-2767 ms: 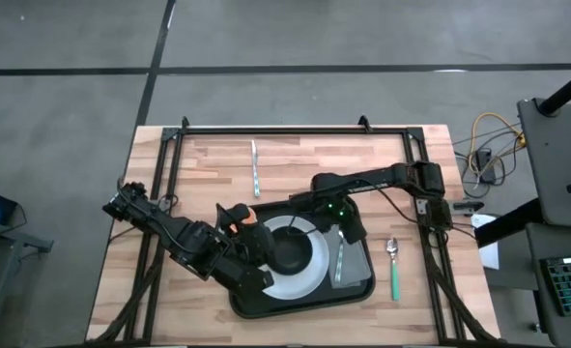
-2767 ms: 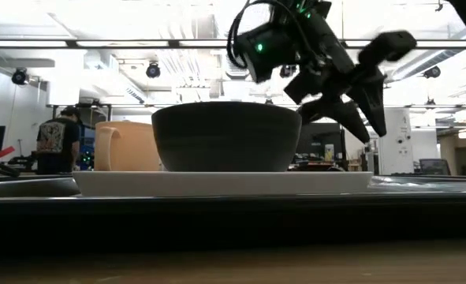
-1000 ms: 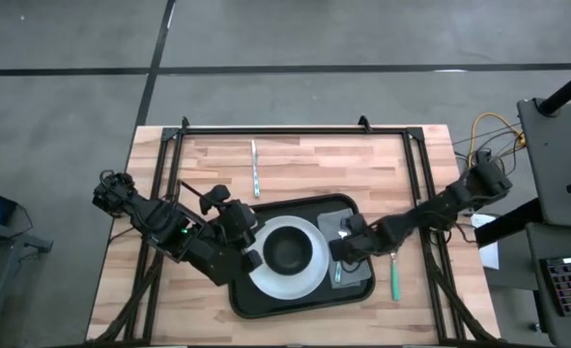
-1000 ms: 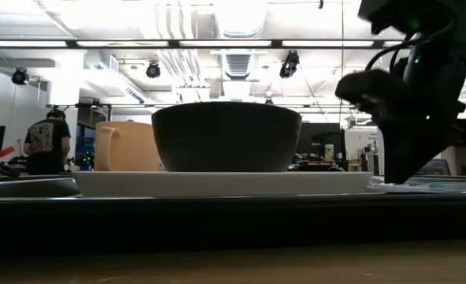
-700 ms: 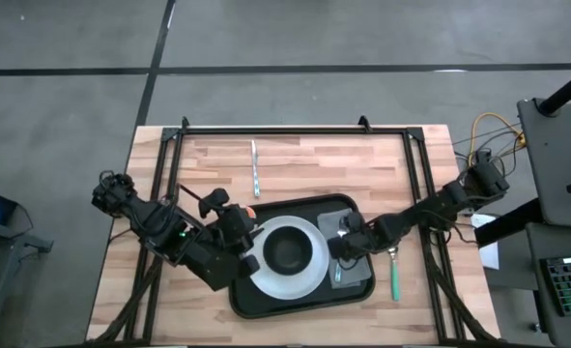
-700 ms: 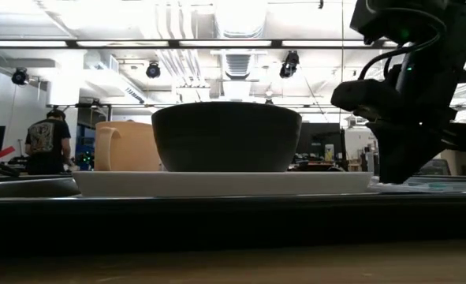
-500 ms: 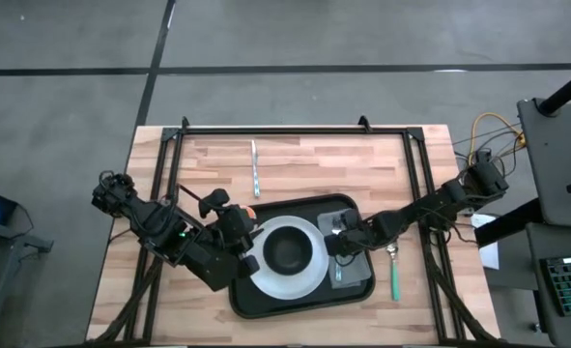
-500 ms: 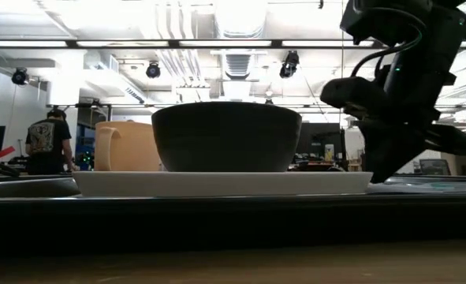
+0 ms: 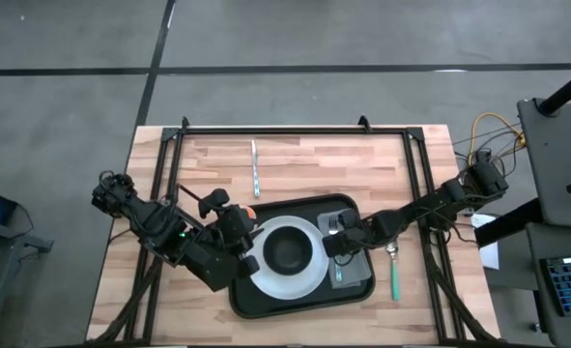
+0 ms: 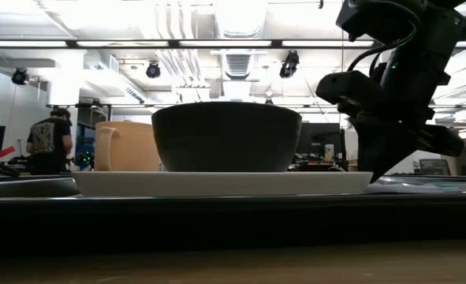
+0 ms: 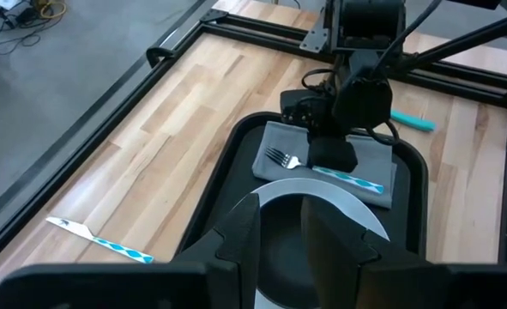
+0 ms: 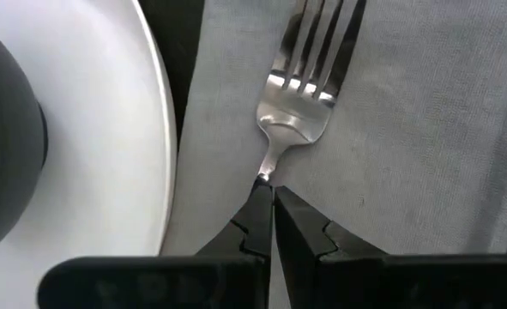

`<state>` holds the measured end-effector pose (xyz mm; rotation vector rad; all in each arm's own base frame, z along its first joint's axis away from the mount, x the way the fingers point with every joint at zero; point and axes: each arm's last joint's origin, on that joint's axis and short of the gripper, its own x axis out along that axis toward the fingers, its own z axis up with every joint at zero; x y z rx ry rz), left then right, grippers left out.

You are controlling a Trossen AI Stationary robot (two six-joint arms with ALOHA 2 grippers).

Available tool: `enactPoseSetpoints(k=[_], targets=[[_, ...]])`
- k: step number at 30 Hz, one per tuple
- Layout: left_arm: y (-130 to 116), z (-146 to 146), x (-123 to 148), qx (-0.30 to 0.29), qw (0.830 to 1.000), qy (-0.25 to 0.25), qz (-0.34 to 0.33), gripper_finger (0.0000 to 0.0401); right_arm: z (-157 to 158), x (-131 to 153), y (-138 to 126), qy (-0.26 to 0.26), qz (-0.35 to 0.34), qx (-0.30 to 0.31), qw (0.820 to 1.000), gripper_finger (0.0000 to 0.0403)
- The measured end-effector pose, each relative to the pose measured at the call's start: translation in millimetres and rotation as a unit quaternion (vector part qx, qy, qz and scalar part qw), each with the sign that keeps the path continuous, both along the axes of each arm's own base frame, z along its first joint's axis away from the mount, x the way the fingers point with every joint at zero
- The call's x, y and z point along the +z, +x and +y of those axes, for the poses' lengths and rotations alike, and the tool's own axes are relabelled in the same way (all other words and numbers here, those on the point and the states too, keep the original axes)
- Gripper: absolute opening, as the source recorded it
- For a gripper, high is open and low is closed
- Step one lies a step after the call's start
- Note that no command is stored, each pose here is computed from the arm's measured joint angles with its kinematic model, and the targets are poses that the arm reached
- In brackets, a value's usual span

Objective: Set up tray
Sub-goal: Put the blue fork on top of the gray napkin, then put the blue butter knife on the gray napkin to the right side of the blue fork

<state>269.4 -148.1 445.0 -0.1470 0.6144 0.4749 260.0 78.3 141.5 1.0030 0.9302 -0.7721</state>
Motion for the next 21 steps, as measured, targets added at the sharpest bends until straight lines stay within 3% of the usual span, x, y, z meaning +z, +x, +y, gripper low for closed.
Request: enactPoseSetpoints(k=[15,21], targets=[[-0.8,1.1,-0.7,0.0,1.0,0.01,0.007,0.007,-3.0,2.0,1.2,-0.001,0.0,0.009,1.0,0.0009],[-1.9,2.5,-1.0,0.008,1.0,0.024,0.008,0.007,-16.1,45.5,29.0,-0.051,-0.08,0.097,0.991,0.0009]])
